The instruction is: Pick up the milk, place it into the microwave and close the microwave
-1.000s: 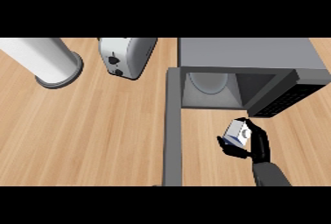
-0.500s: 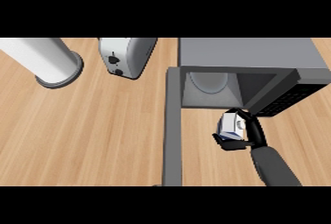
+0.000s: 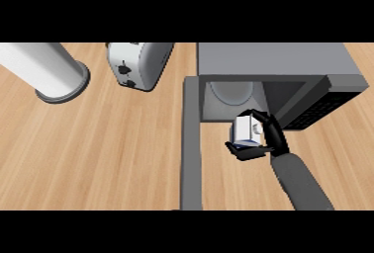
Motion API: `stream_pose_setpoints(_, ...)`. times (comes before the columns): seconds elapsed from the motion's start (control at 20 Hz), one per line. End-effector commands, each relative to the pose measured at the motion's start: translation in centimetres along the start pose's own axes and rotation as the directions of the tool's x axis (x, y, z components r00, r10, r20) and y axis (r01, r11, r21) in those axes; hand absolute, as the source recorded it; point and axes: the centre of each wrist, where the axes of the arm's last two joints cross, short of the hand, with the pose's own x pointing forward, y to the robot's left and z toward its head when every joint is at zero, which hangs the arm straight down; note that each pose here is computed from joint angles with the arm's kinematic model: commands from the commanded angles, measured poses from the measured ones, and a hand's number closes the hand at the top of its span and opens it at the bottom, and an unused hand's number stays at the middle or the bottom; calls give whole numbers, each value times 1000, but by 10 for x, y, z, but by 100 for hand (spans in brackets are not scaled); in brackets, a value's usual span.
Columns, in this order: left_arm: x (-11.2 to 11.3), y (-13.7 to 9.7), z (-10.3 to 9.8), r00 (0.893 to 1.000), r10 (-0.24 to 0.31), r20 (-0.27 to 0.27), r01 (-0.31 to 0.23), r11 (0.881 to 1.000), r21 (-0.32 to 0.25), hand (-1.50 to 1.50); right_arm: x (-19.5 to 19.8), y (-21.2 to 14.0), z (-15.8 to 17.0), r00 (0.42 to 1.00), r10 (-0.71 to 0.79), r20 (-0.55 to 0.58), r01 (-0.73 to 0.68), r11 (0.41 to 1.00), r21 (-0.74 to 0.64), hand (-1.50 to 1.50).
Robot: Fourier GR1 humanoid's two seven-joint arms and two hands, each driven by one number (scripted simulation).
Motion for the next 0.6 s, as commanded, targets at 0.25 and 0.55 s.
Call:
stream_pose_setpoints(0.25,-20,13,0,1000,5,-17,-6,1000,-10,-150,57,-5,-77,997,59,-55,-63,994,-85,150)
stream_pose_setpoints(0.55,-8,15,-1,999,-14,-39,14,1000,-6,-150,51,-20,-111,990,72,-121,-72,997,1,150)
